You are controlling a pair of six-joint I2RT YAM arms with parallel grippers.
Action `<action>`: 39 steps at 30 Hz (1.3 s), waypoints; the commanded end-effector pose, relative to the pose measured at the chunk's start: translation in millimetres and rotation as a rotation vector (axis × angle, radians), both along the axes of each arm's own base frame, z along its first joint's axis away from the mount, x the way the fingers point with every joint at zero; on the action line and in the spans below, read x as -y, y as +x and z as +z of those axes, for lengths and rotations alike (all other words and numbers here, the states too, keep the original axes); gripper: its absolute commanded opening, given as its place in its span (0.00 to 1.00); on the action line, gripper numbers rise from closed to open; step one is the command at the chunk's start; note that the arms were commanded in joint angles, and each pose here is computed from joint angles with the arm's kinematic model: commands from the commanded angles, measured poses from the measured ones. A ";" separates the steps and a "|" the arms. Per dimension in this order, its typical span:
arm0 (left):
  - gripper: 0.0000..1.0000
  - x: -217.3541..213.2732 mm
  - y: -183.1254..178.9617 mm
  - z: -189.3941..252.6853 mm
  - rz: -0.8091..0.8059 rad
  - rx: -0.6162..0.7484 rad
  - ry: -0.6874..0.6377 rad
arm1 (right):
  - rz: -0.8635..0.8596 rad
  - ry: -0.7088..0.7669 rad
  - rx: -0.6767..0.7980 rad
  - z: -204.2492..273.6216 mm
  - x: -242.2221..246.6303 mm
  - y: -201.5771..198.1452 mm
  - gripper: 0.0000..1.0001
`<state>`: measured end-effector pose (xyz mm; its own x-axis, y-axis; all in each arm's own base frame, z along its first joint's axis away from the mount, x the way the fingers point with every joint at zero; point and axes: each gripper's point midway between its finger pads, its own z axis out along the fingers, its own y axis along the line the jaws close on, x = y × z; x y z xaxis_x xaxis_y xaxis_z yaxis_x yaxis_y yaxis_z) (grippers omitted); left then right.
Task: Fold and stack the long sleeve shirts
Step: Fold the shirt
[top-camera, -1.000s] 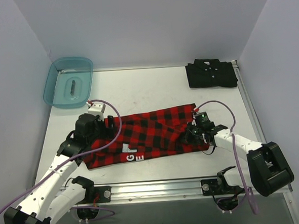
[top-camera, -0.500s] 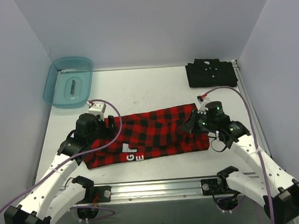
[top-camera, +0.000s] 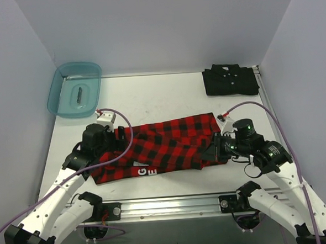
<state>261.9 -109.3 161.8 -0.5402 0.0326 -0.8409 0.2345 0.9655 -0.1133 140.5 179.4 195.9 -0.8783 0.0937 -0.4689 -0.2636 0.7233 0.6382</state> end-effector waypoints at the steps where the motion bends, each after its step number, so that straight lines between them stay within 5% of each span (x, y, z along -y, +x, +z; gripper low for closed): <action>1: 0.85 2.8 3.1 6.8 -0.011 0.027 -0.009 | 0.077 0.029 -0.017 19.1 -2.8 -27.5 0.00; 15: 0.85 0.2 3.5 0.2 0.003 0.004 0.008 | 0.190 -0.120 -0.119 -11.0 -43.0 -66.6 0.00; 39: 0.85 -38.9 10.8 -0.5 0.218 -0.008 0.036 | 0.603 -0.032 -0.102 66.5 -180.6 -150.4 0.00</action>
<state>269.0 -78.2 153.0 -0.5599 -0.0134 -0.8285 0.0718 0.9953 -0.0646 4.6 350.2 234.1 -0.8323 -0.4301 -0.3496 -0.5501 0.5635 0.6163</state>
